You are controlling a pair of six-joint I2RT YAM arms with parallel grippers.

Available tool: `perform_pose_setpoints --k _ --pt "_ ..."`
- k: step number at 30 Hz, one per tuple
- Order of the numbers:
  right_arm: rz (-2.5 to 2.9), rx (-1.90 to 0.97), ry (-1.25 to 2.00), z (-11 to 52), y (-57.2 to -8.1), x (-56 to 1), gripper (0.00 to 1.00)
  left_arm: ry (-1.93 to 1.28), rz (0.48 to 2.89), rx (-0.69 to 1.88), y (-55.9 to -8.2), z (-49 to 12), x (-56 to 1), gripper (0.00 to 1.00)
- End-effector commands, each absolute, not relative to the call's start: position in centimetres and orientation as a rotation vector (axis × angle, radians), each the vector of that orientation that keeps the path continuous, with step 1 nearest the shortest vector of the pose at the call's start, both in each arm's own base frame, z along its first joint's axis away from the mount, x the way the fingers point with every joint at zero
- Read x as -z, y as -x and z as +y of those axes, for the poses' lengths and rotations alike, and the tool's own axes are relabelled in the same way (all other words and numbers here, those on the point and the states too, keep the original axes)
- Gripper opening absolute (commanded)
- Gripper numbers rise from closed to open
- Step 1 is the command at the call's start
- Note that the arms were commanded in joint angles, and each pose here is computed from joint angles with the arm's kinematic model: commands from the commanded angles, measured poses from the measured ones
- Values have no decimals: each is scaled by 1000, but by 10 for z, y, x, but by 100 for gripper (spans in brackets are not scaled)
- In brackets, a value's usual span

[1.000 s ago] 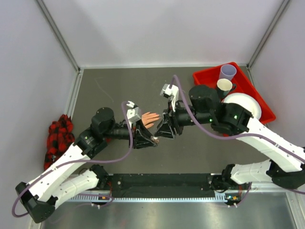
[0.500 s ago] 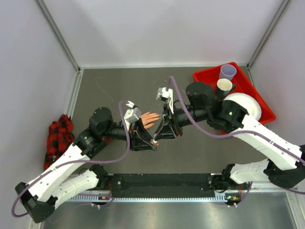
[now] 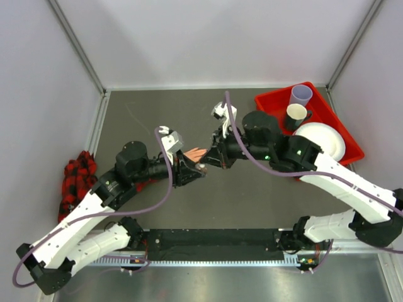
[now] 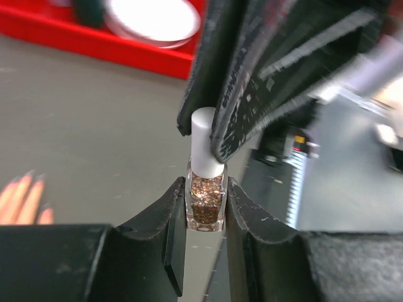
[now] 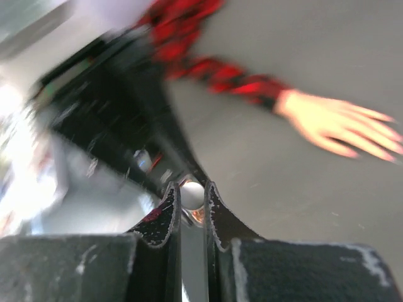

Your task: Paint the nails

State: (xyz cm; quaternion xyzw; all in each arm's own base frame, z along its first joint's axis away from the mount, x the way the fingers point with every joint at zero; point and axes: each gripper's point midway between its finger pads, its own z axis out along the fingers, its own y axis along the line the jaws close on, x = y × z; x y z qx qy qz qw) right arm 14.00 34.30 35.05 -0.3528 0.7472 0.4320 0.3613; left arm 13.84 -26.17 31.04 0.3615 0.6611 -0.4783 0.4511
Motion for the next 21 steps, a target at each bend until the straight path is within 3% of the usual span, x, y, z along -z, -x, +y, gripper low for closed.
perform_pose_setpoints --k 1,6,11,12,13,16,21 --pt "2130 -740 405 348 -148 -321 0 -526 1527 784 -230 -234 -352 0" --pt "2056 -642 247 365 -155 -336 0 -575 1509 885 -225 -254 -348 0" --pt "2031 -691 345 369 -149 -338 0 -676 1478 956 -201 -257 -341 0" --pt "2024 -706 383 370 -148 -339 4 -700 1469 977 -193 -256 -339 0" --pt "2022 -769 439 373 -140 -345 21 -763 1452 1030 -180 -260 -338 0" --pt "1985 -861 670 371 -131 -354 48 -860 1446 1113 -154 -261 -332 0" --pt "1923 -993 883 349 -127 -365 47 -991 1432 1245 -118 -260 -334 0"
